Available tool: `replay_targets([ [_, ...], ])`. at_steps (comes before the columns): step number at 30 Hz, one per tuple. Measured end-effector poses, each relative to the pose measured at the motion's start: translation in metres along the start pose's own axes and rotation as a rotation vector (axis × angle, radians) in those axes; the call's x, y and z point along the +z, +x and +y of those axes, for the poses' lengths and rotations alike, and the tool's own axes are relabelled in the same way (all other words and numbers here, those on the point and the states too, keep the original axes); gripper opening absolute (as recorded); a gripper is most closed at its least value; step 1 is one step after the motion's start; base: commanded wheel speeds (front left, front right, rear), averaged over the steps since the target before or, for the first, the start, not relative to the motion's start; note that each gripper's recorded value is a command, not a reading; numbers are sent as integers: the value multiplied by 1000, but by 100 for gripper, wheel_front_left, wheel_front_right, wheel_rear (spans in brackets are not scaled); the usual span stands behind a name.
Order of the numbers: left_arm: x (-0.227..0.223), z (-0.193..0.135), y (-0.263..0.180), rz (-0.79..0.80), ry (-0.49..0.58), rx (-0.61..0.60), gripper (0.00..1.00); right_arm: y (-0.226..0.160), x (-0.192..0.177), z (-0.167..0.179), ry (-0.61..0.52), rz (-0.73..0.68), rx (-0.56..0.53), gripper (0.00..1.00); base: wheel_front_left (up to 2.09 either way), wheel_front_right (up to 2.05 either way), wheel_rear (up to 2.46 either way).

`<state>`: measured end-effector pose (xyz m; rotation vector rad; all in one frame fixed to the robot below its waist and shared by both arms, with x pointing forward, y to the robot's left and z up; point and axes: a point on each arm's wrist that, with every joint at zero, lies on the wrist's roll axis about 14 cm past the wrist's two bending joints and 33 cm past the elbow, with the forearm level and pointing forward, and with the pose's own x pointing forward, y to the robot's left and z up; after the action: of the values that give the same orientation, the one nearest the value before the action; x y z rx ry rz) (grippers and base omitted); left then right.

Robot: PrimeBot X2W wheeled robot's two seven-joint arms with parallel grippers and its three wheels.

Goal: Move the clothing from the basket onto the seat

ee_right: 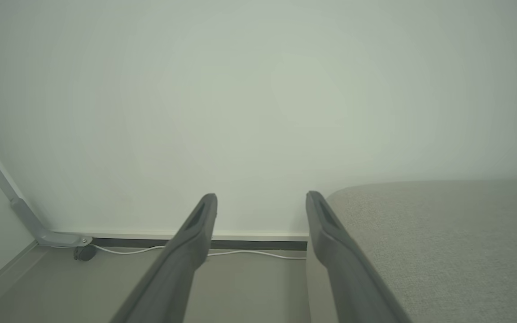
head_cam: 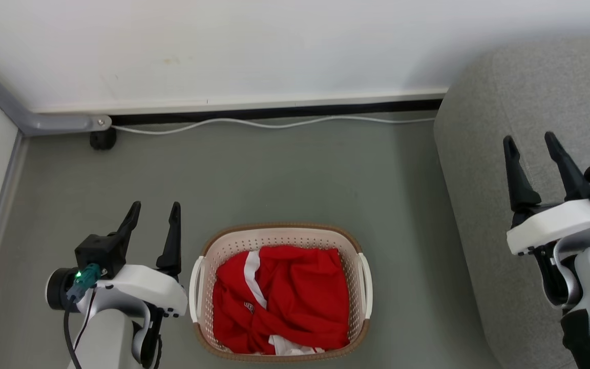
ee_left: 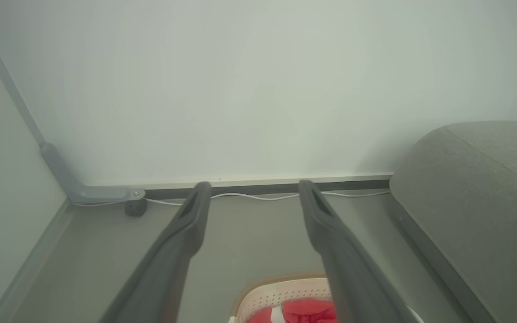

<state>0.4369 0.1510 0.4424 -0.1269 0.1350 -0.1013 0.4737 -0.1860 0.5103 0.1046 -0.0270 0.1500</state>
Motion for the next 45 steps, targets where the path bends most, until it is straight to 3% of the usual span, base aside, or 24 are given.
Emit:
replay_targets([
  [13,-65,-32,40,154,-105,-51,100,47,-27,-8,11,2,7,100,0,0,0],
  [29,-190,-82,67,460,-199,-163,100,104,-73,-19,-11,2,47,100,0,0,0],
  [45,-284,-140,60,735,-246,-365,100,112,-129,-36,-57,80,64,100,0,0,0],
])
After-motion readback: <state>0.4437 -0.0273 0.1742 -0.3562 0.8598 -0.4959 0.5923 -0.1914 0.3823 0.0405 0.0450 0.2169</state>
